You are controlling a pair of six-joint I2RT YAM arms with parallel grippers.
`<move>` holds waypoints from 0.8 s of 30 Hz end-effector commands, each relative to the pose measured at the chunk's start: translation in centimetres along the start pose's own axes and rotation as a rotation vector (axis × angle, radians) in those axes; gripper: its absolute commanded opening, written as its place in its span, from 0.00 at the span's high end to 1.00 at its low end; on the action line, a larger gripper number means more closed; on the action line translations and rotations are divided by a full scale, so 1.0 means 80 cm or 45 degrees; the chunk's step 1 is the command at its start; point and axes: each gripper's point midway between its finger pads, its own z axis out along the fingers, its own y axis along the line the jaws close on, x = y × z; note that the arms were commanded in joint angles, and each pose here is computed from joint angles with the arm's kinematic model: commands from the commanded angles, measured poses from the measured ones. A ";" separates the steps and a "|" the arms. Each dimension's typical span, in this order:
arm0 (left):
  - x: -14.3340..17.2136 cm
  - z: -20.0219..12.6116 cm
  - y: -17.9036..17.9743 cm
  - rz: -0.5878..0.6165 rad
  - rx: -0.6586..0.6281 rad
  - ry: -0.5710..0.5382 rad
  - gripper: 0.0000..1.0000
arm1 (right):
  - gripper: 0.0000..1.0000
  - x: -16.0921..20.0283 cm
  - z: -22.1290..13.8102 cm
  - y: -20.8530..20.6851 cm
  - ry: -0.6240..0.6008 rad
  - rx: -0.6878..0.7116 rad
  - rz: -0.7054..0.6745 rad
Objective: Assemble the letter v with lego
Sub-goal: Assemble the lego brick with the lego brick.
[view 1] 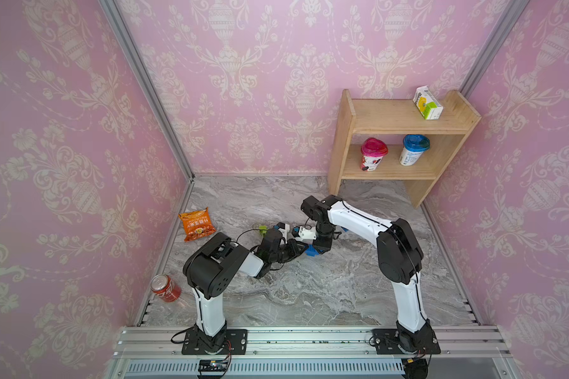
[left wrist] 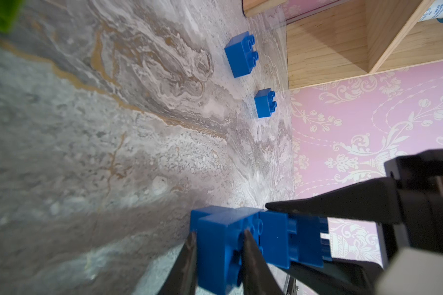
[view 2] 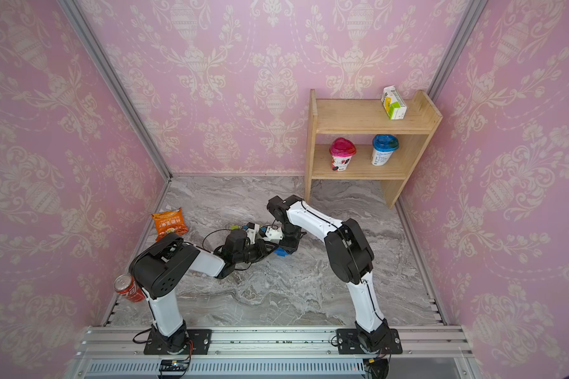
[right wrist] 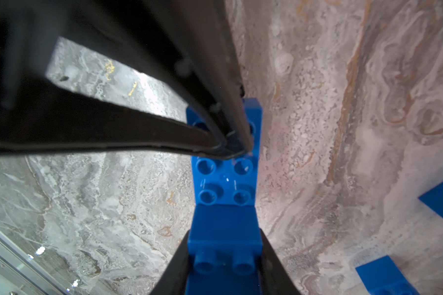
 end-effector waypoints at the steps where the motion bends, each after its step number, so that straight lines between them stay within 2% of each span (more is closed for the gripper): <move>1: 0.020 0.001 0.040 -0.058 -0.135 0.047 0.79 | 1.00 0.007 0.061 0.048 0.158 -0.171 0.081; 4: 0.020 0.001 0.039 -0.056 -0.131 0.047 0.80 | 1.00 0.008 0.064 0.049 0.166 -0.179 0.089; 7: 0.019 0.001 0.036 -0.055 -0.124 0.044 0.80 | 0.95 0.009 0.061 0.048 0.162 -0.167 0.080; 9: 0.019 0.000 0.036 -0.055 -0.123 0.042 0.80 | 0.90 0.009 0.057 0.045 0.156 -0.149 0.078; 19: 0.020 0.000 0.038 -0.060 -0.122 0.043 0.80 | 0.49 -0.001 0.025 0.023 0.049 -0.050 0.101; 24: 0.019 0.000 0.037 -0.055 -0.121 0.039 0.80 | 0.44 -0.008 -0.003 0.001 -0.043 0.040 0.147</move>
